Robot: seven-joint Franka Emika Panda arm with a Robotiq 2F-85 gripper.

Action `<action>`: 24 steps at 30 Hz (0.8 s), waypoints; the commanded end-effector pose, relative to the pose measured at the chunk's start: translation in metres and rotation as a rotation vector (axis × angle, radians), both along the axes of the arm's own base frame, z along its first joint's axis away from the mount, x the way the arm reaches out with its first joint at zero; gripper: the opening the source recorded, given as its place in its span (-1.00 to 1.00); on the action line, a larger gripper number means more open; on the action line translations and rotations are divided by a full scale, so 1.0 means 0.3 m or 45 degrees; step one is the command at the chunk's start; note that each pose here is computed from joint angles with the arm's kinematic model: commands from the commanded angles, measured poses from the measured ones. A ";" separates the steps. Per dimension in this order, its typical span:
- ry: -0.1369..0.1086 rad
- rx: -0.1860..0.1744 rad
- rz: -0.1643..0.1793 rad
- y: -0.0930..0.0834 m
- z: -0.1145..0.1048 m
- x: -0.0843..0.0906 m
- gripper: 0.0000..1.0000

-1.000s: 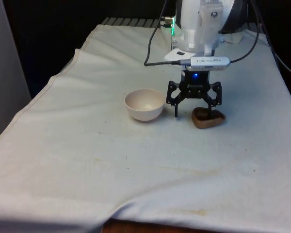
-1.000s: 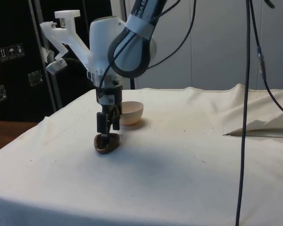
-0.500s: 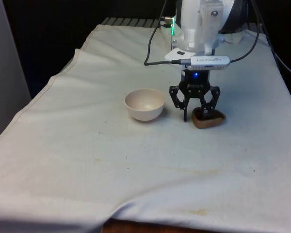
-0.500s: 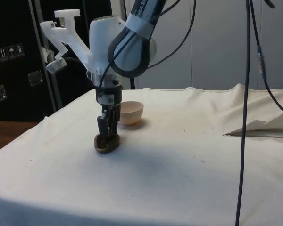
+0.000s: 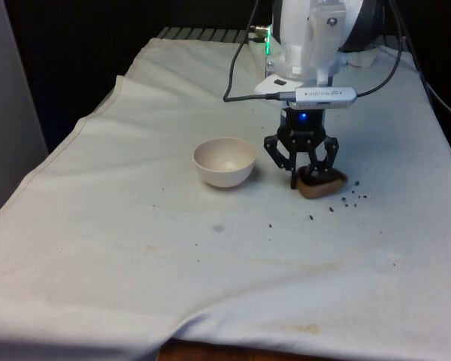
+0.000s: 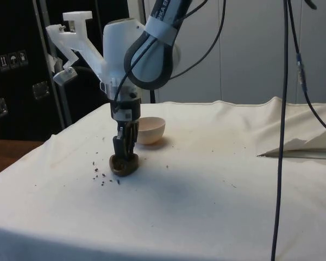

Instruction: Pour the coffee beans from the cup into the bowl.

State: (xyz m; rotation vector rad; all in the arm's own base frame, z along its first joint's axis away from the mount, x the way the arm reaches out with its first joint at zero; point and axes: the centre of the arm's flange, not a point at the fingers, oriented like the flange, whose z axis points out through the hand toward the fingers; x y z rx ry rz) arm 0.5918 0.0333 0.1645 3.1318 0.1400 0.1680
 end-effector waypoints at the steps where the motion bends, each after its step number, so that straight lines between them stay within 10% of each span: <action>1: 0.000 0.000 0.000 0.000 0.000 0.000 -0.94; 24: -0.008 -0.003 -0.009 -0.002 0.079 0.006 -0.94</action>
